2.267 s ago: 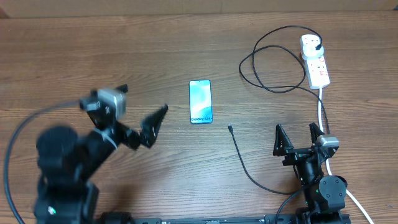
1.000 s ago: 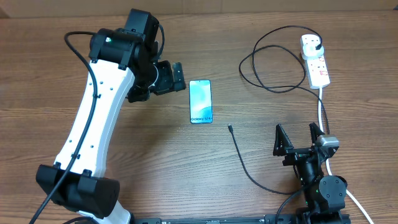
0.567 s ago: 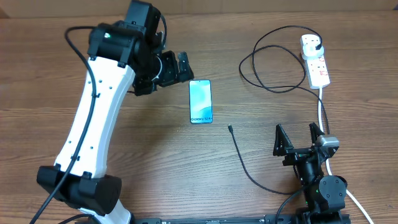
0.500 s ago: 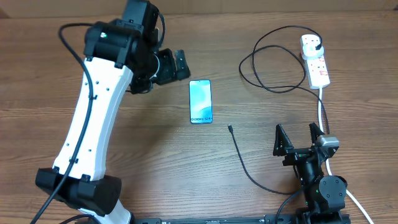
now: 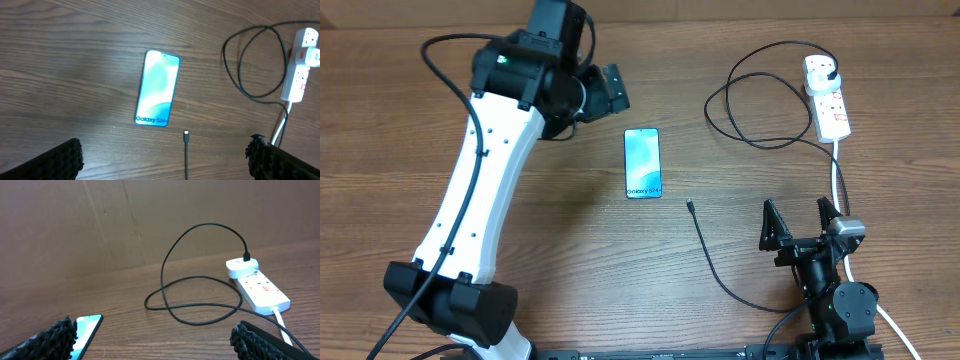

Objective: Plug charger to phone and switch on socket
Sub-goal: 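Raise the left arm and move the left gripper over the phone, then lower the open left gripper down around the phone's top edge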

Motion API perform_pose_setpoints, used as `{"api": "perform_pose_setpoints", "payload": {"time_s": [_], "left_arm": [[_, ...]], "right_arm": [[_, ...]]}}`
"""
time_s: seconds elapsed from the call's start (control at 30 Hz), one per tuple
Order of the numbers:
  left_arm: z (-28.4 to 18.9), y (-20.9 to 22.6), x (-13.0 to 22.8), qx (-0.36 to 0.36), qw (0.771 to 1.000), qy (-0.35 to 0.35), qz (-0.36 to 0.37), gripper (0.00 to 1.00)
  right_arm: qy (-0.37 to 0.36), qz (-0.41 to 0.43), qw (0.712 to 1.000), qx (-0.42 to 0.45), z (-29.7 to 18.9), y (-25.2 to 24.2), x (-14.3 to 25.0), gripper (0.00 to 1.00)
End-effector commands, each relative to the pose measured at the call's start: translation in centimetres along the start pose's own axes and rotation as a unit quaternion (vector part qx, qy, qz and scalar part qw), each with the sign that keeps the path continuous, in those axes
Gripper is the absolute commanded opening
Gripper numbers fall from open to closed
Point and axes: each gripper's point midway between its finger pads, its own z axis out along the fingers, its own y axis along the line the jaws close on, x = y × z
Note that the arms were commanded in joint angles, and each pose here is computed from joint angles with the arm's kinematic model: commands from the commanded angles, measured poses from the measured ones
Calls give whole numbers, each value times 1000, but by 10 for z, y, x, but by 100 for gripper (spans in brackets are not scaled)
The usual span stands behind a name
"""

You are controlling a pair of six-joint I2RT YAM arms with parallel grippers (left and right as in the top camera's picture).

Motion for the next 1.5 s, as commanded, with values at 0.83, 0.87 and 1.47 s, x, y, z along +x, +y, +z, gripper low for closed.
{"api": "perform_pose_setpoints", "payload": {"time_s": [0.83, 0.87, 1.47], "left_arm": [[171, -13, 62, -161, 982, 75, 69, 100], [173, -12, 63, -162, 981, 78, 77, 100], [203, 4, 74, -176, 973, 118, 94, 100]], "right_arm": [[-2, -1, 1000, -6, 0, 2, 2, 100], [-2, -1, 1000, -6, 0, 2, 2, 100], [-2, -1, 1000, -6, 0, 2, 2, 100]]}}
